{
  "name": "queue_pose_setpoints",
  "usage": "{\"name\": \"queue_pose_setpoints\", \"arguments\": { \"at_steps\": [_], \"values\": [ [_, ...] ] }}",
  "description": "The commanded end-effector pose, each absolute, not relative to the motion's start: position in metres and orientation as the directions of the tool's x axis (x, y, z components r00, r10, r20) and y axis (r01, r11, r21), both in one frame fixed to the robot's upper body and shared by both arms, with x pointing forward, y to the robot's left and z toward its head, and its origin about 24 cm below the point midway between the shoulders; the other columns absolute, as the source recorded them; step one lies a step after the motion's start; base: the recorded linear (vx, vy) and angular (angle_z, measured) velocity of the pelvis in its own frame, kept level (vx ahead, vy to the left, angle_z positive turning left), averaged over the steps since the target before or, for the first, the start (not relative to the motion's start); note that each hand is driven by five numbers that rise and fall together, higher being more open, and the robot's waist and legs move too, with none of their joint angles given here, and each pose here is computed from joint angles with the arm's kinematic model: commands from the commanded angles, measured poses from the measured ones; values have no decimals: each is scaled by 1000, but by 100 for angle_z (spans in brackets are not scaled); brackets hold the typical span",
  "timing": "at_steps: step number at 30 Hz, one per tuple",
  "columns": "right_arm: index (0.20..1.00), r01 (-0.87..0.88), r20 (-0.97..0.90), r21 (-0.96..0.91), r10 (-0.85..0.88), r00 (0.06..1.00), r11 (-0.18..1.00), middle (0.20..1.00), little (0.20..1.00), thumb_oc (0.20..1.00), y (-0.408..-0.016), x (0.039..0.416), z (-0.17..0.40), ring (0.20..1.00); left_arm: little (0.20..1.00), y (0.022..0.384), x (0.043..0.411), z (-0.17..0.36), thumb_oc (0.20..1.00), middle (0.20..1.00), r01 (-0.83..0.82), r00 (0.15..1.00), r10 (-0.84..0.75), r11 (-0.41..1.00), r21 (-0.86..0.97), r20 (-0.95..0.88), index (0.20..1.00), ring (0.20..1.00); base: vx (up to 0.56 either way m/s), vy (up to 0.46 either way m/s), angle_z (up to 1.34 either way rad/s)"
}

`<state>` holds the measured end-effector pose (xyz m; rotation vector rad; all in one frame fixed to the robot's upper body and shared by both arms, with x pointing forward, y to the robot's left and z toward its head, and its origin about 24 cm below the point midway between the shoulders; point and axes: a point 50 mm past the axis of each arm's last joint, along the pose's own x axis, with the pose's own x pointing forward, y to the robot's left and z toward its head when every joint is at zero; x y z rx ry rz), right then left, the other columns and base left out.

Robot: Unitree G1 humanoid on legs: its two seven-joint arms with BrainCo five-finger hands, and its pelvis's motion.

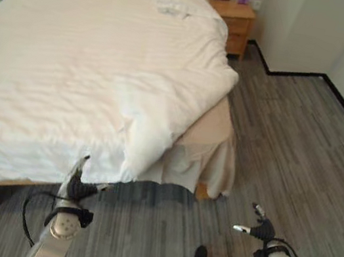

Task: Making the bed.

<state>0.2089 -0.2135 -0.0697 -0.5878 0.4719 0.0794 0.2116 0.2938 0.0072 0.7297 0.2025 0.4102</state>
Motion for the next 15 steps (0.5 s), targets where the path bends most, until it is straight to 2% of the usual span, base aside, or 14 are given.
{"name": "queue_pose_setpoints", "arguments": {
  "at_steps": [1,2,3,6,8,9,11,12,13,14,15],
  "values": [
    [1000,-228,-372,-549,9,928,804,1000,1000,1000,-204,221,-56,1000,1000,307,277,128,1000,1000,-552,832,330,560,617,445,1000,1000,272,-96,-15],
    [1000,-229,-360,-581,6,933,781,1000,1000,1000,-210,226,-52,1000,1000,334,274,150,1000,1000,-676,737,429,476,563,522,1000,1000,285,2,-48],
    [1000,-235,-373,-578,3,928,782,1000,1000,1000,-213,221,-55,1000,1000,355,263,154,1000,1000,-685,724,449,376,624,524,1000,1000,204,46,-86],
    [1000,-237,-417,-581,-35,908,779,1000,1000,1000,-224,211,-64,1000,1000,368,252,152,1000,1000,-704,697,479,320,633,534,1000,1000,141,70,-110],
    [1000,-278,-482,-574,-44,875,771,1000,1000,1000,-225,190,-79,1000,1000,383,245,146,1000,1000,-670,699,504,213,711,508,1000,1000,217,99,-8],
    [1000,-277,-482,-574,-44,875,771,1000,1000,1000,-225,190,-79,1000,1000,383,246,146,1000,1000,-670,699,504,213,711,508,1000,1000,190,88,16],
    [1000,-287,-541,-538,-63,839,793,1000,1000,1000,-222,176,-93,1000,1000,378,258,125,1000,1000,-553,768,487,178,814,415,1000,1000,127,35,37],
    [1000,-286,-541,-537,-64,839,793,1000,1000,1000,-222,176,-93,1000,1000,377,259,125,1000,1000,-553,769,486,178,814,416,1000,1000,129,38,48],
    [1000,-312,-556,-536,-50,829,785,1000,1000,1000,-221,178,-95,1000,1000,402,267,138,1000,1000,-520,735,576,140,842,358,1000,1000,66,35,29],
    [1000,-294,-535,-533,-47,843,793,1000,1000,1000,-221,176,-91,1000,1000,390,276,167,1000,1000,-500,795,441,89,861,416,1000,1000,116,64,24],
    [1000,-330,-553,-544,-34,832,772,1000,1000,1000,-221,177,-93,1000,1000,399,283,197,1000,1000,-541,754,460,31,841,468,1000,1000,59,40,16]
  ]
}}
